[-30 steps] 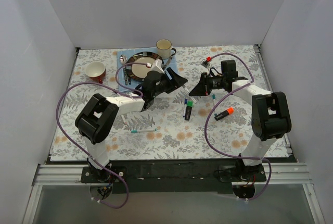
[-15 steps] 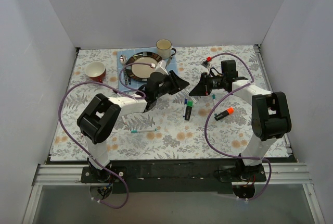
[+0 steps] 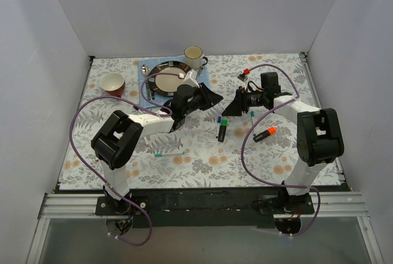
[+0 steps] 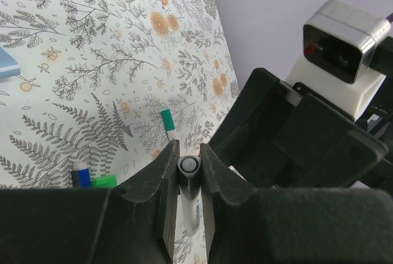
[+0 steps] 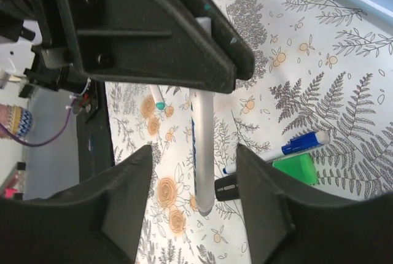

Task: Open the pen caps

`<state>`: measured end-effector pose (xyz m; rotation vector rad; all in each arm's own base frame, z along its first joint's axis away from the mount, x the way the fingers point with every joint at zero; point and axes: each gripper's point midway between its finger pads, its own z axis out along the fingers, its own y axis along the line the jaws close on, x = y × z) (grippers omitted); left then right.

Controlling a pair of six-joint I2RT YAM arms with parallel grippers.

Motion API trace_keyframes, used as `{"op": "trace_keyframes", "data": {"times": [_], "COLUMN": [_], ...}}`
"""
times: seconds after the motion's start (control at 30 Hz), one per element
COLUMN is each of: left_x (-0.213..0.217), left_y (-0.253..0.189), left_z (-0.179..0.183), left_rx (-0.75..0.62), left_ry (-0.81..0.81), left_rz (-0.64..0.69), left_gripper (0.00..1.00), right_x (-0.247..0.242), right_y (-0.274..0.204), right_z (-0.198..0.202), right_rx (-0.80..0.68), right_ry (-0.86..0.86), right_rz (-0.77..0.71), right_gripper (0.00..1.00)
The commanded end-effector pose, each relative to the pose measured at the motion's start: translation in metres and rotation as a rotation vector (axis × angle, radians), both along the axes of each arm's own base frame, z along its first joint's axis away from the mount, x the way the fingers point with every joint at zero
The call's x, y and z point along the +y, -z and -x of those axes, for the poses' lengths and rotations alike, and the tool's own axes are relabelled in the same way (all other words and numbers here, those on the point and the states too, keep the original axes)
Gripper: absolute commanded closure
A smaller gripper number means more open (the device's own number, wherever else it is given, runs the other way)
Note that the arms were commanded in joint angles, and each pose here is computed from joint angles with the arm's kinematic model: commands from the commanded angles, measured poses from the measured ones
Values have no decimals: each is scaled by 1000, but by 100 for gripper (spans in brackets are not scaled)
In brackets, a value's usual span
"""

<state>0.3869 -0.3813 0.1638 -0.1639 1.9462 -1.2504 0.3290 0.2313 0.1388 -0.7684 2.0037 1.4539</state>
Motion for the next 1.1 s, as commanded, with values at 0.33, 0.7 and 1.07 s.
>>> {"op": "trace_keyframes", "data": {"times": [0.33, 0.7, 1.07], "left_x": [-22, 1, 111], "left_y": [-37, -69, -199], "left_z": [20, -24, -136], "left_rx": [-91, -198, -400], "left_ry": [145, -67, -484], "left_rz": [103, 62, 117], "left_gripper": [100, 100, 100], "right_x": [4, 4, 4], "right_y": [-17, -27, -40], "right_z": [8, 11, 27], "right_rx": [-70, -37, -79], "right_ry": [-37, -33, -34], "right_rz": [-62, -87, -107], "right_gripper": [37, 99, 99]}}
